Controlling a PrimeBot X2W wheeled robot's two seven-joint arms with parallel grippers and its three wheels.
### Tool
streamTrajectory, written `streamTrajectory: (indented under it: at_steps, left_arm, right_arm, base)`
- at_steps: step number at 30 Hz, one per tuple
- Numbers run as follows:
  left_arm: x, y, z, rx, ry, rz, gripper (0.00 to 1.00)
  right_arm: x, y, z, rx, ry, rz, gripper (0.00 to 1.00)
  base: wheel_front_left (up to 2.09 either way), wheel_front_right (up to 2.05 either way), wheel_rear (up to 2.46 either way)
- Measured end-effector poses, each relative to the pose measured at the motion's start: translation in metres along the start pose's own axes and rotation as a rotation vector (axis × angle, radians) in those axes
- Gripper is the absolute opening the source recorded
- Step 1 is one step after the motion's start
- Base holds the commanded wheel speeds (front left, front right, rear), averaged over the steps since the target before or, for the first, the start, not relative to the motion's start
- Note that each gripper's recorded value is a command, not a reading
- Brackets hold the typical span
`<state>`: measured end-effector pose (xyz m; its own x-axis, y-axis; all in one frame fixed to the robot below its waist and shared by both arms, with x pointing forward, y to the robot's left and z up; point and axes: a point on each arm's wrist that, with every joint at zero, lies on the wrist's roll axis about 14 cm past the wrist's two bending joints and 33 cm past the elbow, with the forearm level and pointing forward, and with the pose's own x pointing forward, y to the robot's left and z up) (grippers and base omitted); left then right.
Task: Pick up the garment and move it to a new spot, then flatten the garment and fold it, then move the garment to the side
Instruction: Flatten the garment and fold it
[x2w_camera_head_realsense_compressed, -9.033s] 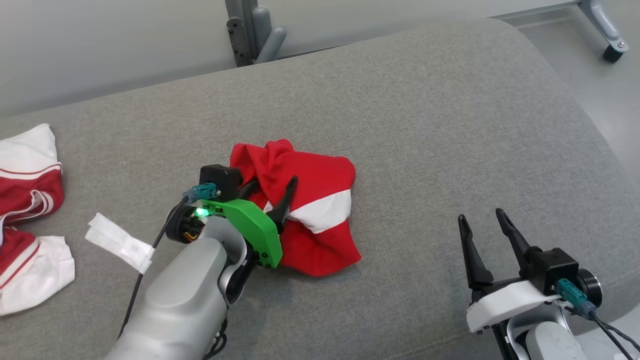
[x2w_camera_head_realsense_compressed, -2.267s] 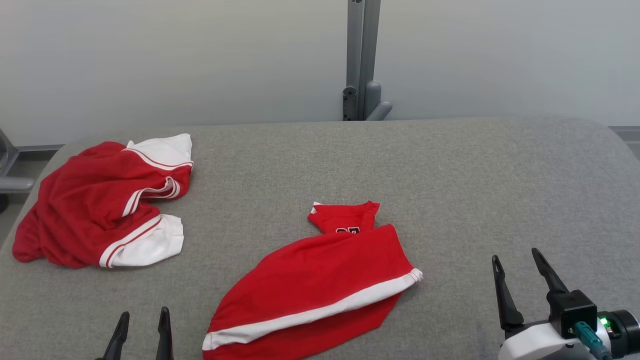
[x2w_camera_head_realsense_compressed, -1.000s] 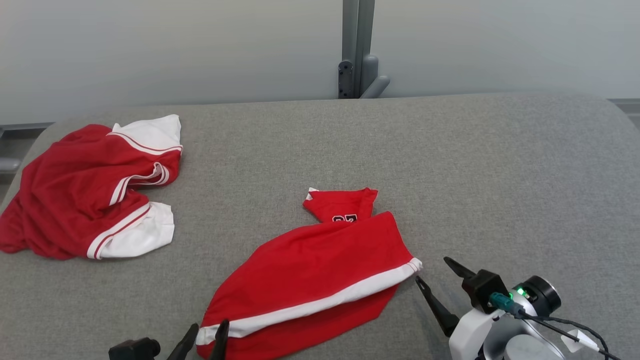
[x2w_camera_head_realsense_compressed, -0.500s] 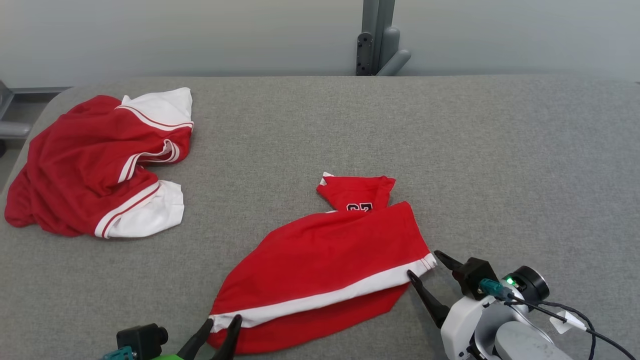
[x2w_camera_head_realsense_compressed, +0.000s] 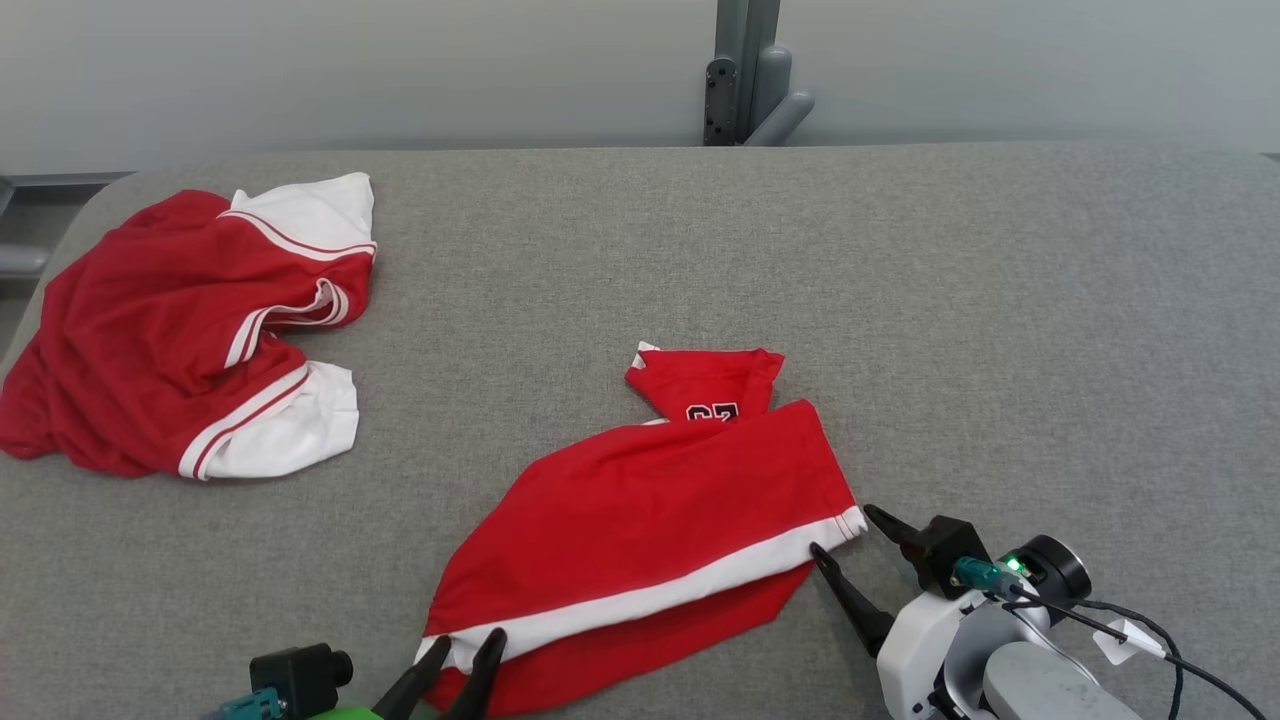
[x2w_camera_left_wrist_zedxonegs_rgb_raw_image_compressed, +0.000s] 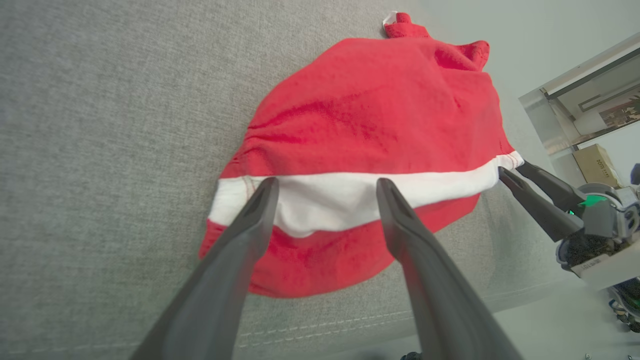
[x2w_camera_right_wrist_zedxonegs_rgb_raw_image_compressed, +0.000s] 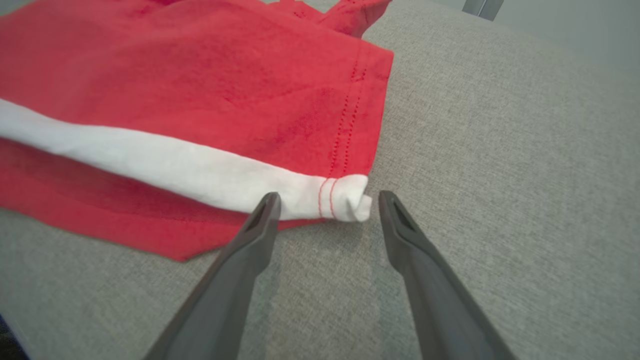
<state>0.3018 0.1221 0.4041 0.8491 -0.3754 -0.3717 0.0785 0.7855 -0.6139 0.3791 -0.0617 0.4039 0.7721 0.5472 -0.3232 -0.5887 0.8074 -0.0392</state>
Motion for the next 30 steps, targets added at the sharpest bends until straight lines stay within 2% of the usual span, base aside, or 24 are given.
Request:
streamTrajectory:
  at_steps: [15, 27, 28, 30]
  left_arm:
    - [-0.003, 0.018, -0.002, 0.031, 0.022, 0.047, 1.0]
    - [0.0, 0.026, -0.018, -0.007, 0.092, 0.07, 1.0]
    - [0.0, 0.026, -0.019, -0.009, 0.101, 0.069, 1.0]
    - [0.0, 0.025, -0.021, -0.016, 0.108, 0.067, 1.0]
  right_arm:
    - [0.003, 0.001, 0.001, 0.018, -0.012, -0.002, 1.0]
    - [0.008, 0.004, -0.004, 0.025, -0.004, 0.01, 1.0]
    - [0.008, 0.004, -0.003, 0.025, -0.006, 0.011, 0.98]
    - [0.008, 0.004, -0.003, 0.026, -0.006, 0.012, 0.85]
  base:
    - [0.0, 0.0, 0.0]
    - [0.0, 0.0, 0.0]
    - [0.0, 0.0, 0.0]
    - [0.0, 0.0, 0.0]
